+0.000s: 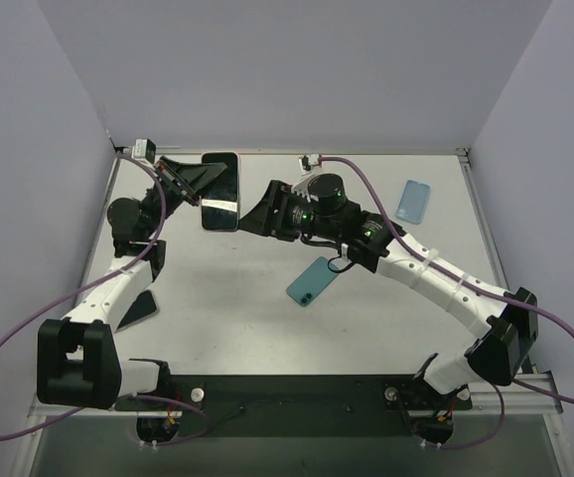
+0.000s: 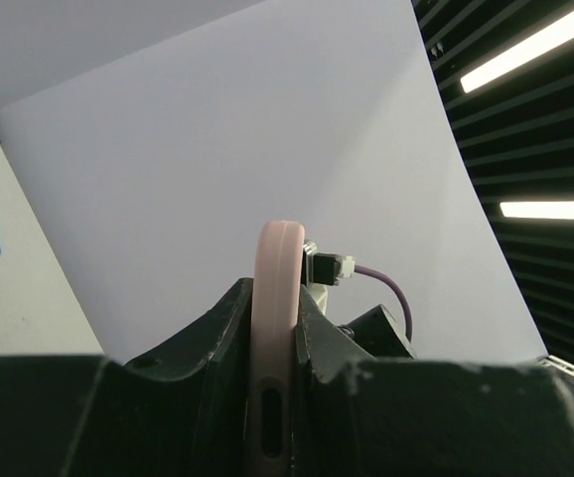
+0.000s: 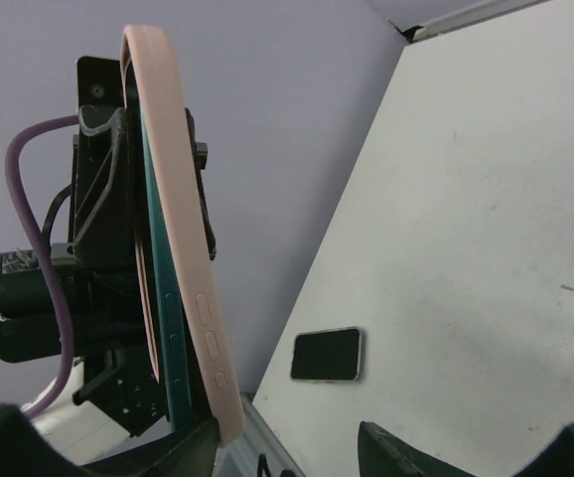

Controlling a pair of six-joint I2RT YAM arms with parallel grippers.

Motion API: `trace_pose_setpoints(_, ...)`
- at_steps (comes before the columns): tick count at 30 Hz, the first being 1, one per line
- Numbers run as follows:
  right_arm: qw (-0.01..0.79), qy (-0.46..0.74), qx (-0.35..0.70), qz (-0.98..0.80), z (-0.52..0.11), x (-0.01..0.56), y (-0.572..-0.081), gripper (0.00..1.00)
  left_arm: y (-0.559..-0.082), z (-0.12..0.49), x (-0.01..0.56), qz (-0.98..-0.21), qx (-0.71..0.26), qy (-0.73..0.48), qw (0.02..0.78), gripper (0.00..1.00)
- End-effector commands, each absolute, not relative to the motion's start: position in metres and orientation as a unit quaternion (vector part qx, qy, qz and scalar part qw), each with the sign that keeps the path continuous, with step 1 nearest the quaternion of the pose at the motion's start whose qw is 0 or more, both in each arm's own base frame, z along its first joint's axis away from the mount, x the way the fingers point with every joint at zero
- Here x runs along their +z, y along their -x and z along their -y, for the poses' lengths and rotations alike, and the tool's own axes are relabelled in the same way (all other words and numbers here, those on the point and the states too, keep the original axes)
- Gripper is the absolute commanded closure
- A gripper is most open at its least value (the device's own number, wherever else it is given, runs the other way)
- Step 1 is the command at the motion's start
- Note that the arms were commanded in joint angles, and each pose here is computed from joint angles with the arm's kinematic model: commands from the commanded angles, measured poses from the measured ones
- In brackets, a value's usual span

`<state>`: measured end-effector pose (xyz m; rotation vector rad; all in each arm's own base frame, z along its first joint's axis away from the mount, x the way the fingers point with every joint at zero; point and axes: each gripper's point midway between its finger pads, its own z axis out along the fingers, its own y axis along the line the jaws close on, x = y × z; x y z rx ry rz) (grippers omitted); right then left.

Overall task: Take the phone out of the phone case
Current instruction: Remove the phone case from the phone.

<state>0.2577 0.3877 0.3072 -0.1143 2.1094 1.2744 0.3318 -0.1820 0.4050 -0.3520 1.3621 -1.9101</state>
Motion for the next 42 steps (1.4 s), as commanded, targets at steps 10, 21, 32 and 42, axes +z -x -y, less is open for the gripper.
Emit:
trace_pose_setpoints(10,0.316,-0.042,0.566,-0.76,-0.415,0.292,-0.305,0.47,-0.259,0.188,0.465,-0.458,-0.818,0.062,0.341,1.0)
trace_pose_setpoints(21,0.33,-0.087,0.645,-0.684,-0.416,0.339,-0.334,0.54,-0.259,0.188,0.443,-0.471,-0.809,0.086,0.341,1.0)
trace_pose_setpoints(32,0.266,-0.095,0.738,-0.613,-0.42,0.386,-0.328,1.0,-0.265,0.192,0.42,-0.494,-0.795,0.094,0.339,1.0)
trace_pose_setpoints(42,0.311,-0.154,0.655,-0.672,-0.354,0.346,-0.349,1.0,-0.276,0.197,0.4,-0.521,-0.783,0.096,0.326,0.28)
